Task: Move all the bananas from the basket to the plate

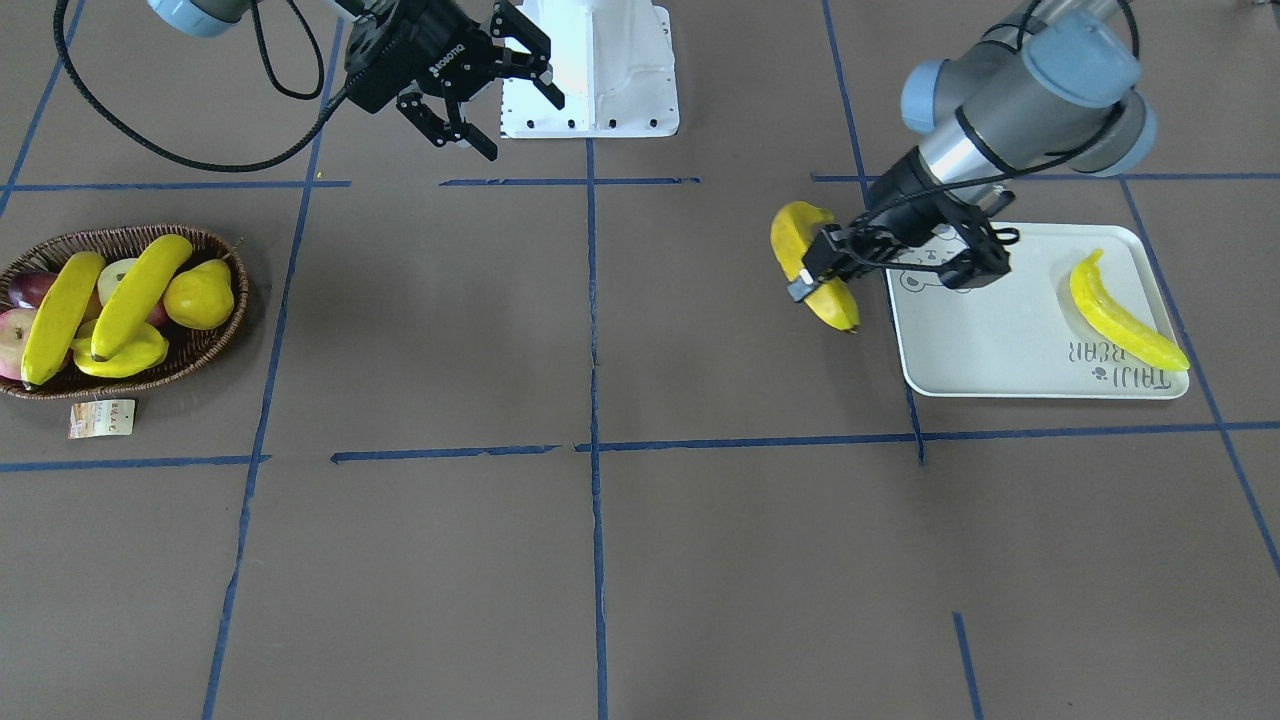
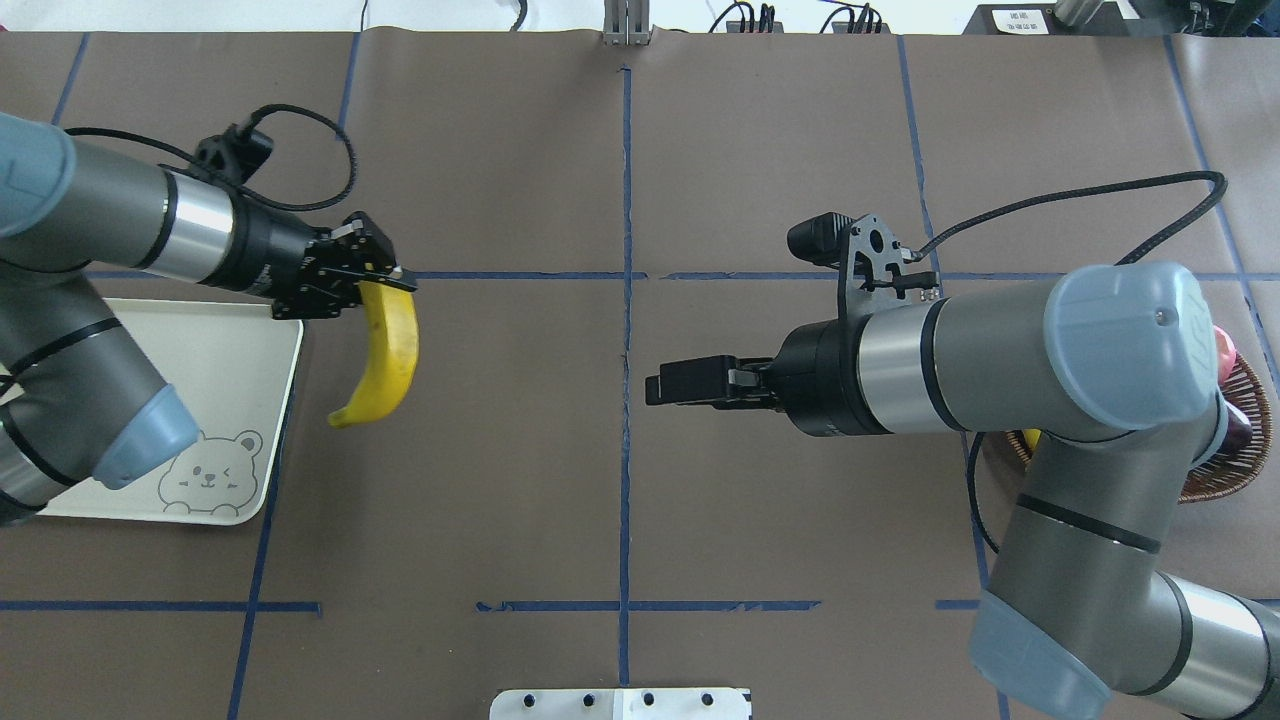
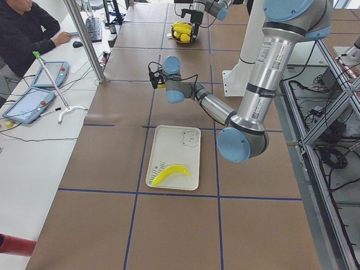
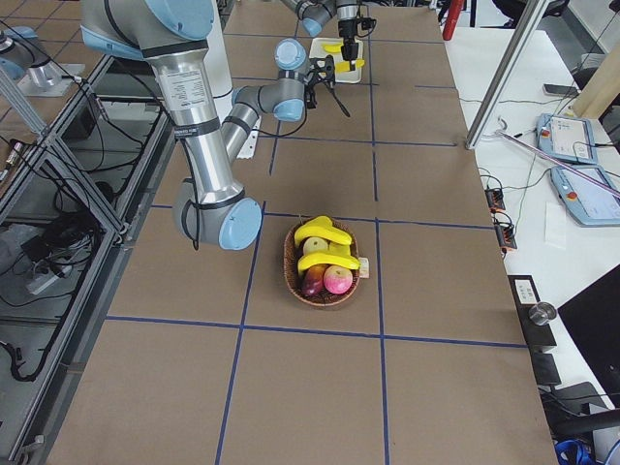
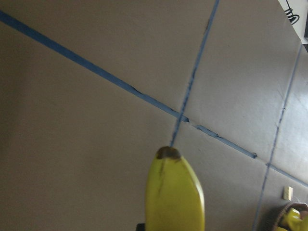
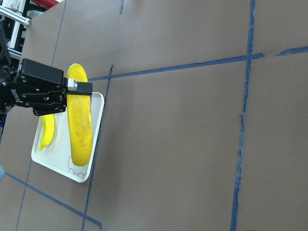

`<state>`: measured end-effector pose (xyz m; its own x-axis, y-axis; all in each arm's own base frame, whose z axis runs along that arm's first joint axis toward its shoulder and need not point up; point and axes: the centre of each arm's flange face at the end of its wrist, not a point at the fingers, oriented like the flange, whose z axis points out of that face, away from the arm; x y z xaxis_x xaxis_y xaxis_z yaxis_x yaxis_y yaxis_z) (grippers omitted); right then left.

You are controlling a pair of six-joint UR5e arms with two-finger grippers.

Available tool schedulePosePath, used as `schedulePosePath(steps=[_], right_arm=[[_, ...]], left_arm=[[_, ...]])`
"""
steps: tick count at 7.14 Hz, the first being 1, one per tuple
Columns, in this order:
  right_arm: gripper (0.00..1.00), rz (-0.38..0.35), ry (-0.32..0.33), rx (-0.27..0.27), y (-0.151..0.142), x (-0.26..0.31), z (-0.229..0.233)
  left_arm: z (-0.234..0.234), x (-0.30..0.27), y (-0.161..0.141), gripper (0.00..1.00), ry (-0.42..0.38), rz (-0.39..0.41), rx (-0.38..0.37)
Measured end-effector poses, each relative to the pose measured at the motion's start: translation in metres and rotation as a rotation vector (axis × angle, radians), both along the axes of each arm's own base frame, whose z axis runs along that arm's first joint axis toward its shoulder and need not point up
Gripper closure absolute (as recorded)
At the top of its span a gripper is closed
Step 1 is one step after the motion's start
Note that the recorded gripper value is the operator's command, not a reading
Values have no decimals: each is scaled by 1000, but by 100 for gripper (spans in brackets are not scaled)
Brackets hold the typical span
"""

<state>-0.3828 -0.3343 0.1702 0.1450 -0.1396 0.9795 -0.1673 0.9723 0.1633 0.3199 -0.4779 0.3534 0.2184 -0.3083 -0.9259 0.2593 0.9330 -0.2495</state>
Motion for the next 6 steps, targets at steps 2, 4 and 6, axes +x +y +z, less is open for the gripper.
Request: schedulePosePath(steps=[2,4,6], right_arm=[[0,18,15,-8,-6,8,10],[0,34,26,-14,-12,13,15],[0,42,30,-17,-14,14,18]], left_arm=[[112,-56,11,100,-188,5,27],[187,-92,34,100,-321,-3,3],[235,-103,42,88,-413,-28,-35]])
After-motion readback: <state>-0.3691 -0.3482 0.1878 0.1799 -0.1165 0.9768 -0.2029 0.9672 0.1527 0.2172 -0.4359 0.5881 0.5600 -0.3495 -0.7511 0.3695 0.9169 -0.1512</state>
